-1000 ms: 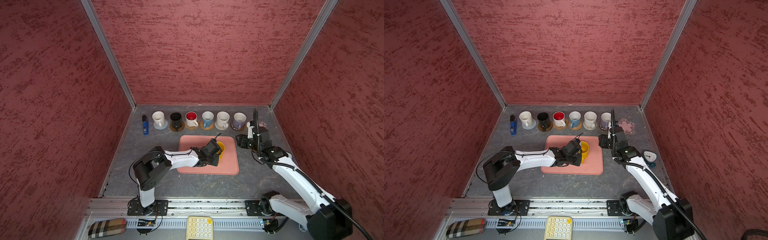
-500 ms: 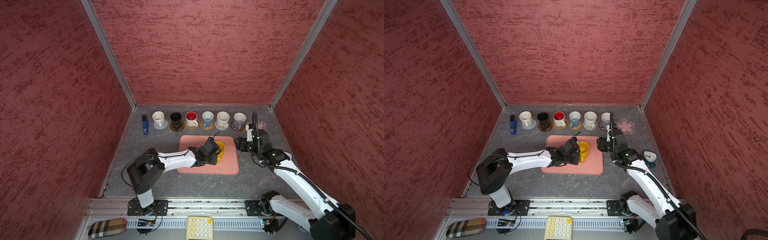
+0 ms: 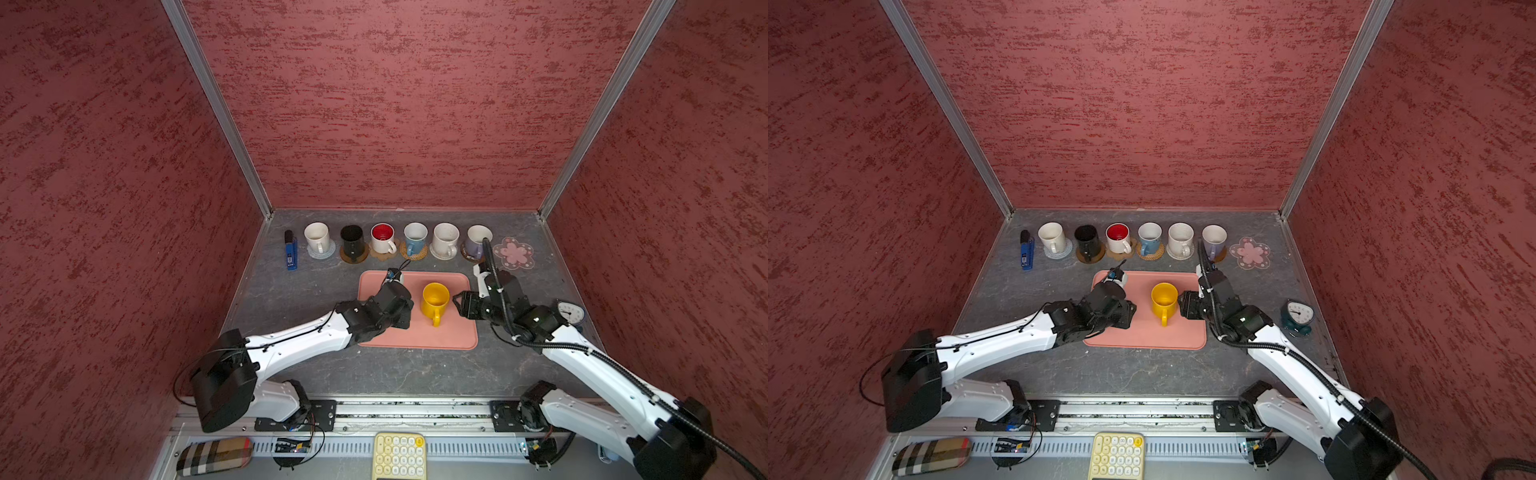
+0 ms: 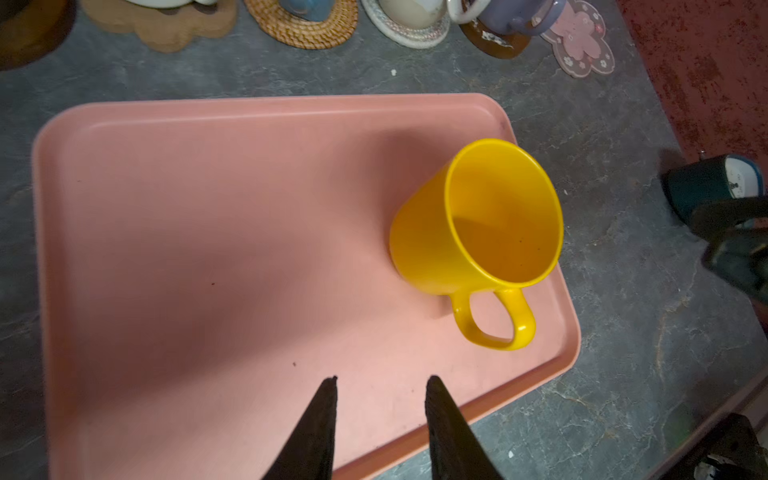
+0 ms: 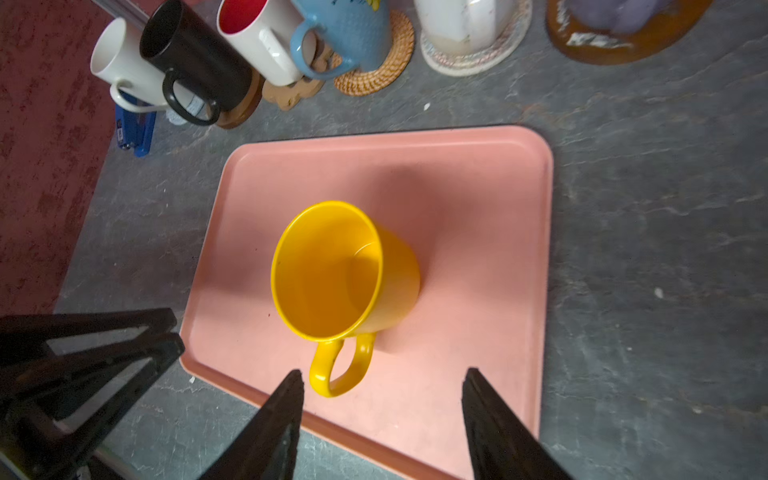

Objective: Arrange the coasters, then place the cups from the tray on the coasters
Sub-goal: 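Grasp the yellow mug rim with the right gripper while the left draws back, then lift the yellow mug with the right gripper toward the pink flower coaster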

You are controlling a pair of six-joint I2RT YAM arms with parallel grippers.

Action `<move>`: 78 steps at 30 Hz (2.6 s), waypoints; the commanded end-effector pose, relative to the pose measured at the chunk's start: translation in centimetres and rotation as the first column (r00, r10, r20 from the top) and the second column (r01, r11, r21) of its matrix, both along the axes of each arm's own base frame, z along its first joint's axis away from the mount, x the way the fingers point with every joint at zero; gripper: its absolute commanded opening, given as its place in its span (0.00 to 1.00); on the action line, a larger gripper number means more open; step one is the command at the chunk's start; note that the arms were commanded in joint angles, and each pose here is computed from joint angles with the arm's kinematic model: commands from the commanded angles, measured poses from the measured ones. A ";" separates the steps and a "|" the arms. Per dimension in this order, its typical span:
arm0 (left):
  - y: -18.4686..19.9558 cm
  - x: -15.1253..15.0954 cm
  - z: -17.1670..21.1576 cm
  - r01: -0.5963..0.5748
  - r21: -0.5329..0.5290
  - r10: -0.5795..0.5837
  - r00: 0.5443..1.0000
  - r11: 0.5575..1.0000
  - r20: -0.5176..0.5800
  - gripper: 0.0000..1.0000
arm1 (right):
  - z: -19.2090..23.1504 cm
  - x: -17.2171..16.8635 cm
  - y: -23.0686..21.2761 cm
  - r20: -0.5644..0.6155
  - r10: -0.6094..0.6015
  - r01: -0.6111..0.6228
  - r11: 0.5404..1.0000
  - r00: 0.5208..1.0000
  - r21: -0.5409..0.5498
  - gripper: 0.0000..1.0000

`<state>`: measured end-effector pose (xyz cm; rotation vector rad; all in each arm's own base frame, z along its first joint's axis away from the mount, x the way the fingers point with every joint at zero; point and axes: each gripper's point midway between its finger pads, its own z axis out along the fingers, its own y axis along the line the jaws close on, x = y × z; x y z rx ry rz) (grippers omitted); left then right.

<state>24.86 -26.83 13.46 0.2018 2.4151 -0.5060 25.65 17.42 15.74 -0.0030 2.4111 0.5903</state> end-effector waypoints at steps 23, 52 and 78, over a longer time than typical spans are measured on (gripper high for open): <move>11.8 -1.7 -2.1 -0.189 -0.065 0.190 0.982 0.980 0.008 0.95 | -4.0 0.0 6.1 -0.124 0.012 -0.022 0.996 0.992 -0.083 0.54; 13.6 -1.1 -3.8 -0.241 -0.135 0.238 0.970 0.961 -0.039 1.00 | -8.0 3.6 5.2 -0.127 -0.054 0.006 0.936 0.990 -0.352 0.15; 14.0 -1.9 1.6 -0.232 -0.167 0.235 0.972 0.958 -0.001 1.00 | 3.4 6.0 3.9 0.139 0.004 0.042 0.945 0.990 -0.323 0.00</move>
